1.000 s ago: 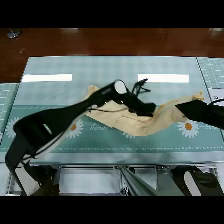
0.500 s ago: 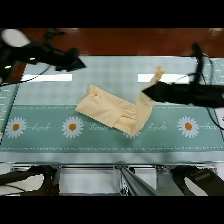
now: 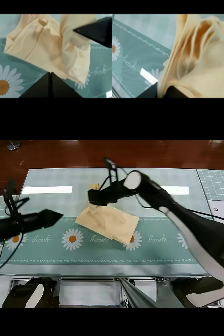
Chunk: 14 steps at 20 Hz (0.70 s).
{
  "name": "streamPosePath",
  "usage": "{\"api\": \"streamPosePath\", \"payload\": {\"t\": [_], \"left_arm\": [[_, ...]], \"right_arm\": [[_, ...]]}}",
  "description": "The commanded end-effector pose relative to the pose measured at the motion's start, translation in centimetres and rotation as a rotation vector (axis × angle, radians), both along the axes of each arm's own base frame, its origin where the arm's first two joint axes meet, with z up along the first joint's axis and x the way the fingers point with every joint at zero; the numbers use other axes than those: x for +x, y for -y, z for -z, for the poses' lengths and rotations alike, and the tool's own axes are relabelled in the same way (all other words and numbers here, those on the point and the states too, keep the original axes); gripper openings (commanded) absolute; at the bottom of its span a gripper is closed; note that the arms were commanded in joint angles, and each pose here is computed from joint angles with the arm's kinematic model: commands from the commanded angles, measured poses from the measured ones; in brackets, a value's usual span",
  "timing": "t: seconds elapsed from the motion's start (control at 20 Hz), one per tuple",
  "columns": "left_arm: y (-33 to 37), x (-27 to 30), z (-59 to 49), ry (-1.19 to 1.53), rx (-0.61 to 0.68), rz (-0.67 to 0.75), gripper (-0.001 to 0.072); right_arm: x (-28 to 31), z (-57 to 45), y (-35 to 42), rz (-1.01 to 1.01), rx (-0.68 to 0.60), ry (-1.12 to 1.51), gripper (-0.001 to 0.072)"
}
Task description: Fold the shirts.
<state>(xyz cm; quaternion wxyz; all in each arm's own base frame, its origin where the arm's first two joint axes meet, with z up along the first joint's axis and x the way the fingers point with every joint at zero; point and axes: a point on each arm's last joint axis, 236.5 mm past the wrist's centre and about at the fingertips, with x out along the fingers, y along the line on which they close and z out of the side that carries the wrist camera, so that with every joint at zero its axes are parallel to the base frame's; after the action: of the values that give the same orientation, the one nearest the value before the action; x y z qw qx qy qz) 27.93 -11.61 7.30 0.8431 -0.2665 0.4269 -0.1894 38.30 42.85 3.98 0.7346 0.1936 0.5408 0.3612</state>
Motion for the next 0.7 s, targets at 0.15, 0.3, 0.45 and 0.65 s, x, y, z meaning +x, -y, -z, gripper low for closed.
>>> {"api": "streamPosePath", "payload": {"t": [0.15,0.3,0.45,0.65], "left_arm": [[-0.9,-0.3,3.0,0.002,-0.018,-0.086,0.0014],[-1.1,0.0,3.0,0.008,-0.016,-0.097,0.0014],[-1.0,-0.1,3.1,0.002,-0.017,-0.092,0.0014],[-1.1,-0.1,3.1,0.006,-0.014,-0.092,0.0014]], "right_arm": [[-0.3,-0.1,0.4,-0.115,0.012,-0.151,0.0626],[0.1,-6.4,12.4,-0.114,-0.163,-0.086,0.0627],[-0.2,-8.0,28.8,0.228,-0.572,0.030,0.0627],[-6.5,0.9,33.9,0.747,-0.354,-0.088,0.0626]]}}
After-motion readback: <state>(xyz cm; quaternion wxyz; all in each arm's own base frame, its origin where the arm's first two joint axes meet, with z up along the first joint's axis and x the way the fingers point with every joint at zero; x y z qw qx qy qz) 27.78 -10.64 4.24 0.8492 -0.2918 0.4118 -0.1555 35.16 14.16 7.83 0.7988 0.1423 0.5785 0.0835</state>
